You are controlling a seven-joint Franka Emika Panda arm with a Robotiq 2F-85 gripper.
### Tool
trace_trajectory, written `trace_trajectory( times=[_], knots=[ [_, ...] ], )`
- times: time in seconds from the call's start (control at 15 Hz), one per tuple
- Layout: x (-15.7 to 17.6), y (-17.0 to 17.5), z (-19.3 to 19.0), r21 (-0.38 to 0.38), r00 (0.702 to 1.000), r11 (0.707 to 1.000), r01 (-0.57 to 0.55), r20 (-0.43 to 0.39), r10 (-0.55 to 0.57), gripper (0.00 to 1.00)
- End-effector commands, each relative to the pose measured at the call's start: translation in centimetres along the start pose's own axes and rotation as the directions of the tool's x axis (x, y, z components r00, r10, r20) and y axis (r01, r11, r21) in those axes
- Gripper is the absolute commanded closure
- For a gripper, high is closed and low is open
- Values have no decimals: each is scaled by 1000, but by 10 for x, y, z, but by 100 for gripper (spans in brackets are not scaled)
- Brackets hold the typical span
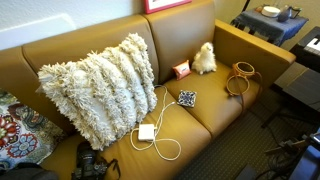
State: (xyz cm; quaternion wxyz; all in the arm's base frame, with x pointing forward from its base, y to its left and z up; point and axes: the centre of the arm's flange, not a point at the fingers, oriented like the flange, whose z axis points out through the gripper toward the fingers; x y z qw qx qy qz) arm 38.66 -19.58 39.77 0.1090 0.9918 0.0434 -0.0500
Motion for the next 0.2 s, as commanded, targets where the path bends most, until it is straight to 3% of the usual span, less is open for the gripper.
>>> trace_trajectory(
  times=[0.0, 0.13],
  knots=[
    [0, 0, 0, 0, 1000, 1000, 0, 0, 0, 0],
    [0, 0, 0, 0, 1000, 1000, 0, 0, 0, 0]
  ],
)
